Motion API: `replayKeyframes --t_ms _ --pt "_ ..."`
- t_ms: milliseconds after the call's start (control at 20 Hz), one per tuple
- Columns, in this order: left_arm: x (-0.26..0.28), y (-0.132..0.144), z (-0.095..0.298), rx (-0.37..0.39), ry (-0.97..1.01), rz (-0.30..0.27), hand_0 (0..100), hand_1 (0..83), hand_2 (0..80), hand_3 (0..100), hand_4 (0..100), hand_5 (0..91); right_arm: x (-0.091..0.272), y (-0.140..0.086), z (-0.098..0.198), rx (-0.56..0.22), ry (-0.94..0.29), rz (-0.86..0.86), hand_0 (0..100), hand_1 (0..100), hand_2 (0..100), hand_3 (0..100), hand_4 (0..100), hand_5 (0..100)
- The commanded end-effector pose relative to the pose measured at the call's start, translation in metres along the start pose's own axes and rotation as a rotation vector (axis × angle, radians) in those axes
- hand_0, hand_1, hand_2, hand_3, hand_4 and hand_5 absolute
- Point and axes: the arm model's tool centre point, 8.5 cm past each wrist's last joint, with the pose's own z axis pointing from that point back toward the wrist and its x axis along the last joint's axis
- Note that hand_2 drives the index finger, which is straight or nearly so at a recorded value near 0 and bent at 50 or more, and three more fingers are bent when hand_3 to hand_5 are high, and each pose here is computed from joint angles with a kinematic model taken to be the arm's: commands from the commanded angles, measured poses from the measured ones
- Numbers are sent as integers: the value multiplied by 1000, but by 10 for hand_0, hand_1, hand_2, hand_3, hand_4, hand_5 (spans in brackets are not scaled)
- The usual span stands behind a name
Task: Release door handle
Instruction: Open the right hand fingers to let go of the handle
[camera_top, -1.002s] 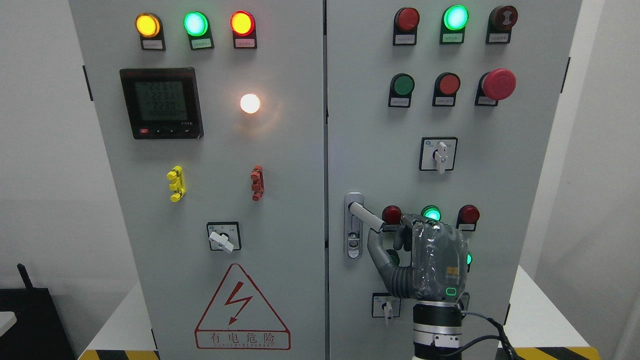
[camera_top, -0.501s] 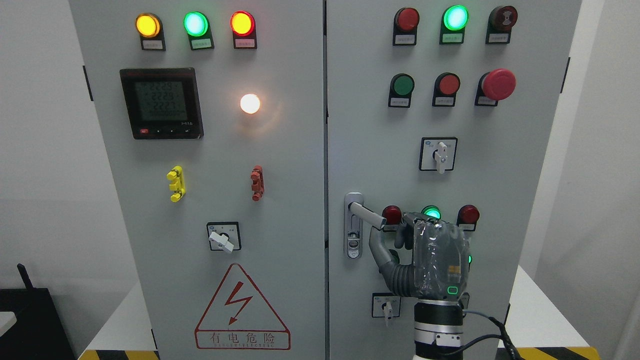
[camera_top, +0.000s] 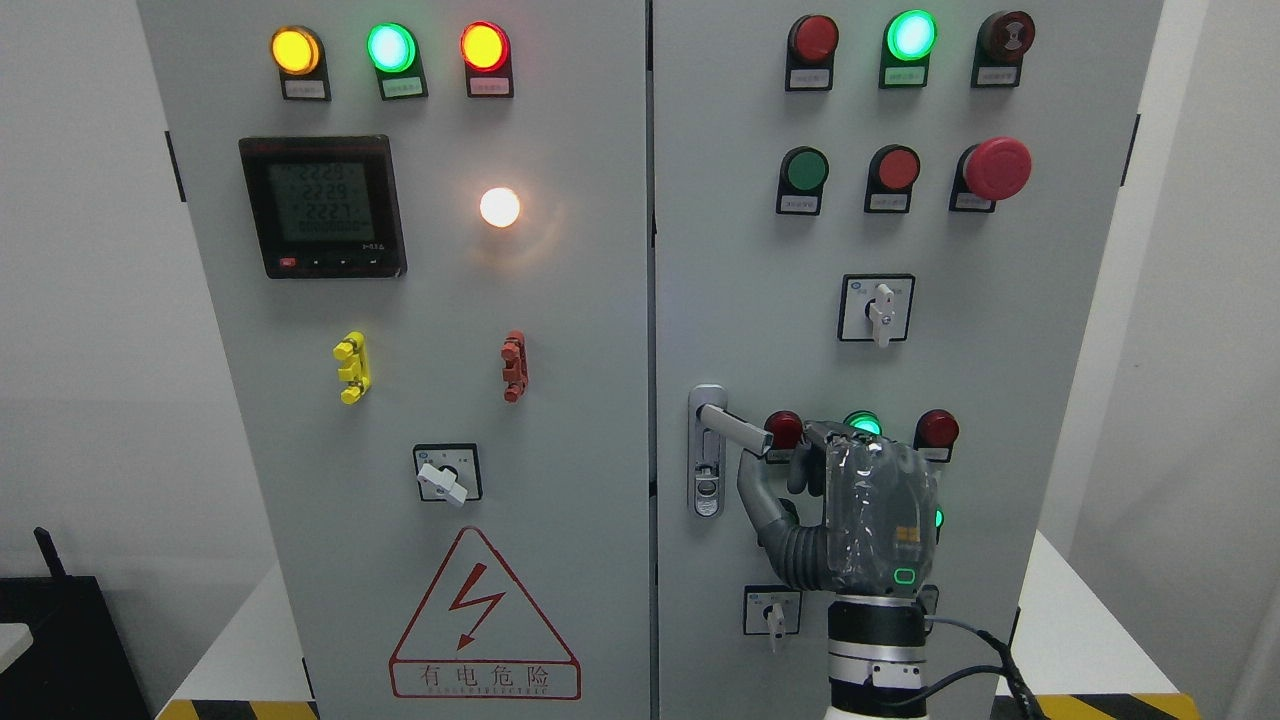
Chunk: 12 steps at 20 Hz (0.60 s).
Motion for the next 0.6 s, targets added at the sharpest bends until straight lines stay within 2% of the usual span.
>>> replayKeyframes --t_ms 0,551 --pt "-7 0 1 0 20 -13 120 389 0 0 0 0 1 -1 -2 -3 -3 -1 425 640 891 1000 988 1000" --pt "-7 0 1 0 20 -13 120 389 0 0 0 0 3 -2 -4 -9 -8 -4 431 638 892 1000 988 1000"
